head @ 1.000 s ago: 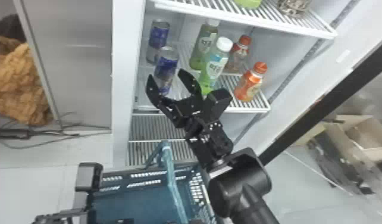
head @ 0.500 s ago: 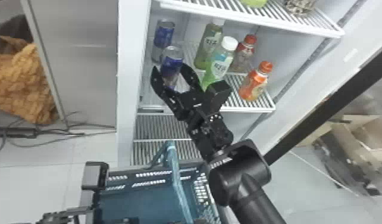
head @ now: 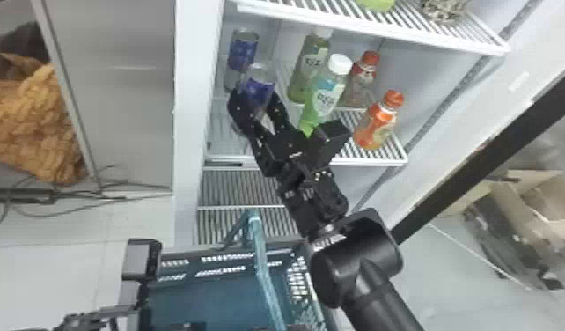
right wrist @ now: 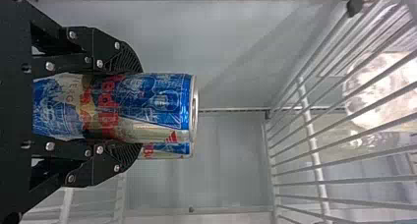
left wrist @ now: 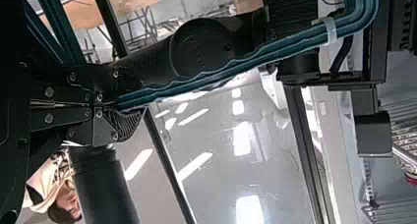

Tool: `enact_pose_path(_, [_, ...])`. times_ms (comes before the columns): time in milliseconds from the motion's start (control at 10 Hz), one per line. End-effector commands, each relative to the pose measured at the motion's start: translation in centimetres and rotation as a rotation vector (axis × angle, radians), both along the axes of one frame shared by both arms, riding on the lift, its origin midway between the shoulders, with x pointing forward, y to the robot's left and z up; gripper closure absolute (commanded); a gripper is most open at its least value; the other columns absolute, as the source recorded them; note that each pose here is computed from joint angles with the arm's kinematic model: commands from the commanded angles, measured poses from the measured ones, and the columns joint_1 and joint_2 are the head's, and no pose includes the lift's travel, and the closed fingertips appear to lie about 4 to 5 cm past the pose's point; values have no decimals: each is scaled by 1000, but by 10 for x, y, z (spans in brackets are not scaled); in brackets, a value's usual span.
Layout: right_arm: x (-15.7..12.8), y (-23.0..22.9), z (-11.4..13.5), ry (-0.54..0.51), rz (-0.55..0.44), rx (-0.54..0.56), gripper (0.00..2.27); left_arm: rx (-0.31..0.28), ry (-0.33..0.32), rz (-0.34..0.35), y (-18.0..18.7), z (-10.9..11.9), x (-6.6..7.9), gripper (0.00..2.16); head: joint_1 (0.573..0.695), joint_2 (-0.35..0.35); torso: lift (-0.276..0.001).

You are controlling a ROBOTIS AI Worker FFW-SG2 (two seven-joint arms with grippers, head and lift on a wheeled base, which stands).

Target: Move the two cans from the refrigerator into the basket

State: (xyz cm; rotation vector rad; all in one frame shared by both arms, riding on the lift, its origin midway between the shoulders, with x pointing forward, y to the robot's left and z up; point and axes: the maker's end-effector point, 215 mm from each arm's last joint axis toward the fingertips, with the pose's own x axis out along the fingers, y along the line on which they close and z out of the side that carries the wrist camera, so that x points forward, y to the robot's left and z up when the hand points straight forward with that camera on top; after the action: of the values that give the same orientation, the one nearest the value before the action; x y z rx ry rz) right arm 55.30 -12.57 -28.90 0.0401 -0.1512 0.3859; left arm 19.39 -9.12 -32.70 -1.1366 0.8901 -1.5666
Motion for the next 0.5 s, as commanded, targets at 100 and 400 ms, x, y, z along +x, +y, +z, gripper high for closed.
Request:
enact_pose_path(100, [-16,-9,15,-4,1,6,987,1,2,2,1,-1,0,1190,695,-325,-276])
enact_pose_path(400, [-39,-23,28,2,-3,9,987,-1,1,6,1,0,2,1190,695,-350,-276])
